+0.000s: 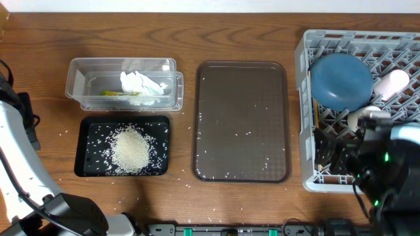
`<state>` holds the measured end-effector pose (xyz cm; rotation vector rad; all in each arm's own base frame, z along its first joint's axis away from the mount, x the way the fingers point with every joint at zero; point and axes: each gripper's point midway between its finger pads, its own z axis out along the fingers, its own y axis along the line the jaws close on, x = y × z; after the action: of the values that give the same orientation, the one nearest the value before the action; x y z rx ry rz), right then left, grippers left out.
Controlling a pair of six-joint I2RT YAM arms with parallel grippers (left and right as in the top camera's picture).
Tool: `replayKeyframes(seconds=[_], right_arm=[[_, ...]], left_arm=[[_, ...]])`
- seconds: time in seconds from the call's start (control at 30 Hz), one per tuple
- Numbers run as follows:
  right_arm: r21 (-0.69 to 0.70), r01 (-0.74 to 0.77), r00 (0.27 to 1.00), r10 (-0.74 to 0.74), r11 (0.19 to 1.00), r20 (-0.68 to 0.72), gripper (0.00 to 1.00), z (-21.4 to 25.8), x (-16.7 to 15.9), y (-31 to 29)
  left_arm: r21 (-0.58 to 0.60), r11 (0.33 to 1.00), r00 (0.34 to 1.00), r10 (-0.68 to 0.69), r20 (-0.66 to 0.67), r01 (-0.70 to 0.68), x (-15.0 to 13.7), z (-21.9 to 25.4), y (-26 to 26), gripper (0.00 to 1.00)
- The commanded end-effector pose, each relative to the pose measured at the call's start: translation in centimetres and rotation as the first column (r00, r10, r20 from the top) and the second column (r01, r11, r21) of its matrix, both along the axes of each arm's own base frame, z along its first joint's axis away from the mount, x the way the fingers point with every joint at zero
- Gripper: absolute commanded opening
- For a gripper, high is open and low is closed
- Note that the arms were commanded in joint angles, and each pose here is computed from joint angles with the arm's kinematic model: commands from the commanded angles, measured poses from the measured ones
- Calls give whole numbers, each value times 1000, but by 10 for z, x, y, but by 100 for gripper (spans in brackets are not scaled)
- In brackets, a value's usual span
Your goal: Sort waste into correct bins and load items into the dishwasher rack
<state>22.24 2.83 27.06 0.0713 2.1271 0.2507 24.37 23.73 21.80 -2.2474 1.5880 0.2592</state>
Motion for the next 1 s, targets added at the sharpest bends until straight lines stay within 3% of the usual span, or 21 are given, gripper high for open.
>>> replayKeyframes(seconds=[0.0,0.47,0.97], right_arm=[[-41,-6,998,9,999,67,99,-13,1,-2],[-71,-28,910,55,997,411,99,-41,15,7],[-60,21,832,15,998,554,99,-84,21,1]], left_arm=[[-2,1000,1000,-6,-16,6,-2,-2,0,89],[-2,1000,1000,-6,-16,6,-2,-2,0,89],[-2,1000,1000,-6,-16,6,-2,-2,0,89]])
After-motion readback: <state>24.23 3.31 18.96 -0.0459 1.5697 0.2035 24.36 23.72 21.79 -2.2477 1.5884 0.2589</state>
